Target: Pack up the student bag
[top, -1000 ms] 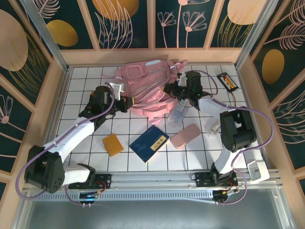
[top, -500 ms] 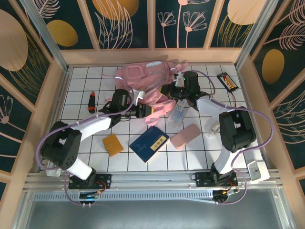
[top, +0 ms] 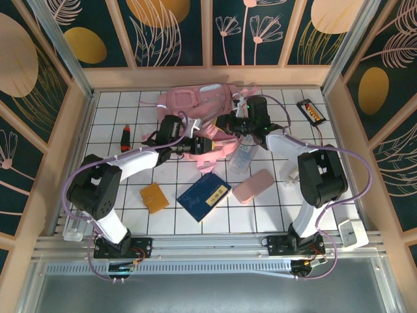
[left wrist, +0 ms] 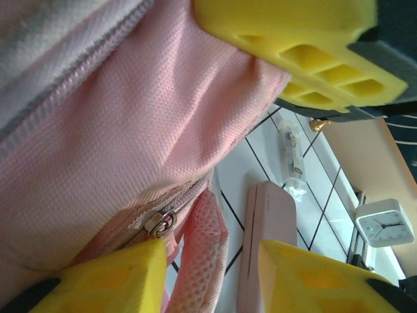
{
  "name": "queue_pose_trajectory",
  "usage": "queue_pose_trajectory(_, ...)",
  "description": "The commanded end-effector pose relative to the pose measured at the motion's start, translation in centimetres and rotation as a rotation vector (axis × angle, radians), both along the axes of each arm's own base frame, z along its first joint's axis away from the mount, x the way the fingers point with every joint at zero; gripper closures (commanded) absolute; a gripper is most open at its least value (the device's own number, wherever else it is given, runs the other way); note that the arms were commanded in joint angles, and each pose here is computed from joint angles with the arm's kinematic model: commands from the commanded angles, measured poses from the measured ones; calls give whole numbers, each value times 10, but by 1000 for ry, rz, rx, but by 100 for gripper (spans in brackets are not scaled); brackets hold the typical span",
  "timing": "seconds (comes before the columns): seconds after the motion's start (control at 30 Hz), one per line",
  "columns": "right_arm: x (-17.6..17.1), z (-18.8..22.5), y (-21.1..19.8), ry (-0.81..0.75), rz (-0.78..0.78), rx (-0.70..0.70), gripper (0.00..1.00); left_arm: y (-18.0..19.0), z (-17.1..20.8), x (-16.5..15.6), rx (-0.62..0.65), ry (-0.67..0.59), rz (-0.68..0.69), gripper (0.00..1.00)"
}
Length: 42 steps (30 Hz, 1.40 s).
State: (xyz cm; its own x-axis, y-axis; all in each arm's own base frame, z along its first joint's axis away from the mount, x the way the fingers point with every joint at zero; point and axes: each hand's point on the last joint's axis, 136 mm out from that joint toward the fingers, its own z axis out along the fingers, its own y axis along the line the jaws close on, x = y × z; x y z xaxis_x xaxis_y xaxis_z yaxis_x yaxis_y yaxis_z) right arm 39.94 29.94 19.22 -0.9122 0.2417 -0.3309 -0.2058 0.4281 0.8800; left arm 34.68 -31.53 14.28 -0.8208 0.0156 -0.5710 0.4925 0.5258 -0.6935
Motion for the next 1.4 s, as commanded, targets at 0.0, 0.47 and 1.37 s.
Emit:
queue_pose_trajectory(0.0, 0, 38, 18, -94, 53, 65, 100, 7, -17, 6, 66, 33, 53, 59)
queue_pose_trajectory(0.47, 2, 49, 21, -133, 28, 39, 100, 36, -45, -2, 154, 186, 263, 59)
queue_pose_trajectory(1.37, -1, 70, 31, -212, -28, -23, 100, 23, -48, 5, 178, 157, 248, 100)
